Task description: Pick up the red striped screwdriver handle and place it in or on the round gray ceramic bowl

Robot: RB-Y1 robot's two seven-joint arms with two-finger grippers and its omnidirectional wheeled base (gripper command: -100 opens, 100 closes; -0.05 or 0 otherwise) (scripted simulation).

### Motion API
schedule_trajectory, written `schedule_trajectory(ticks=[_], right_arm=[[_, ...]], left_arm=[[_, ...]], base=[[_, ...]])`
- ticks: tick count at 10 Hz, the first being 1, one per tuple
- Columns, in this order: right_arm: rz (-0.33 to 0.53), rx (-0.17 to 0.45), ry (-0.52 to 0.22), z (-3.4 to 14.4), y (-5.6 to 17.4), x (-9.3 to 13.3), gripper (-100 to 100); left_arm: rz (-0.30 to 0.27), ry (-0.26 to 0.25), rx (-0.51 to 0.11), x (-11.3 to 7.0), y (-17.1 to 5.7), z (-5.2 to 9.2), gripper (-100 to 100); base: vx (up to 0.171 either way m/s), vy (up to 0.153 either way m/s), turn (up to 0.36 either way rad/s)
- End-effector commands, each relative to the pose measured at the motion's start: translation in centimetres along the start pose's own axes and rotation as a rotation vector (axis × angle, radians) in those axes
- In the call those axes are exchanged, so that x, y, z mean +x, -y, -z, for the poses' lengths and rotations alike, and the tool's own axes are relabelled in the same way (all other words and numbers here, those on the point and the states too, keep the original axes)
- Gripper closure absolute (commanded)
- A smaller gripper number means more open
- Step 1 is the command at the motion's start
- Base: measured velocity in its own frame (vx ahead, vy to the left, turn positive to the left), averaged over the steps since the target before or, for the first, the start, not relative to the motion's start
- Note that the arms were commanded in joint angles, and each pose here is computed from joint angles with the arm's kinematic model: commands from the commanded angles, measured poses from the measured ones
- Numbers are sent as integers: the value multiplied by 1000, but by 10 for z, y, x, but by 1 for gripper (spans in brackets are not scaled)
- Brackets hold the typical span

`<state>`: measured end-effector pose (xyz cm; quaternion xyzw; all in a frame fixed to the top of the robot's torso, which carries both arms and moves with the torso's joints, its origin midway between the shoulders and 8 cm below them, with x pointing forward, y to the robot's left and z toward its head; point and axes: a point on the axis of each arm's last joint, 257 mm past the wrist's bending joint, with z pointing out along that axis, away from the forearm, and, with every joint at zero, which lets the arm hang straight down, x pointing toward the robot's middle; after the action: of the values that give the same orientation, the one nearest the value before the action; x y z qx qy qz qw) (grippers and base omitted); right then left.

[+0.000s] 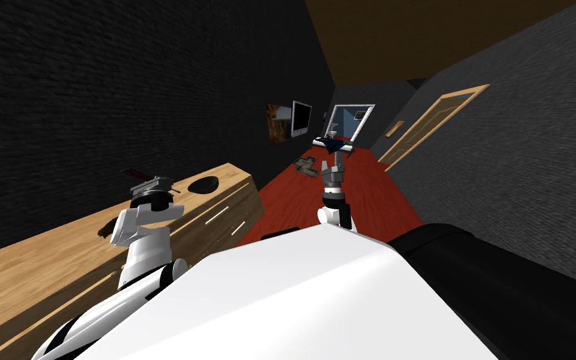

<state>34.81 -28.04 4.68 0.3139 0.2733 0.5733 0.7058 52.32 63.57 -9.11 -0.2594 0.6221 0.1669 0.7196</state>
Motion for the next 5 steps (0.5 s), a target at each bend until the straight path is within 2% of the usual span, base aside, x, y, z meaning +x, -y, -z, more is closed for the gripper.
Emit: schedule_trajectory(ticks=[1, 5], right_arm=[[0, 0, 0, 0, 0, 0, 0], [0, 0, 0, 0, 0, 0, 0]], left_arm=[[19, -12, -40, 0, -7, -3, 100], [65, -45, -124, 3, -21, -10, 100]], base=[[100, -133, -68], [104, -122, -59]])
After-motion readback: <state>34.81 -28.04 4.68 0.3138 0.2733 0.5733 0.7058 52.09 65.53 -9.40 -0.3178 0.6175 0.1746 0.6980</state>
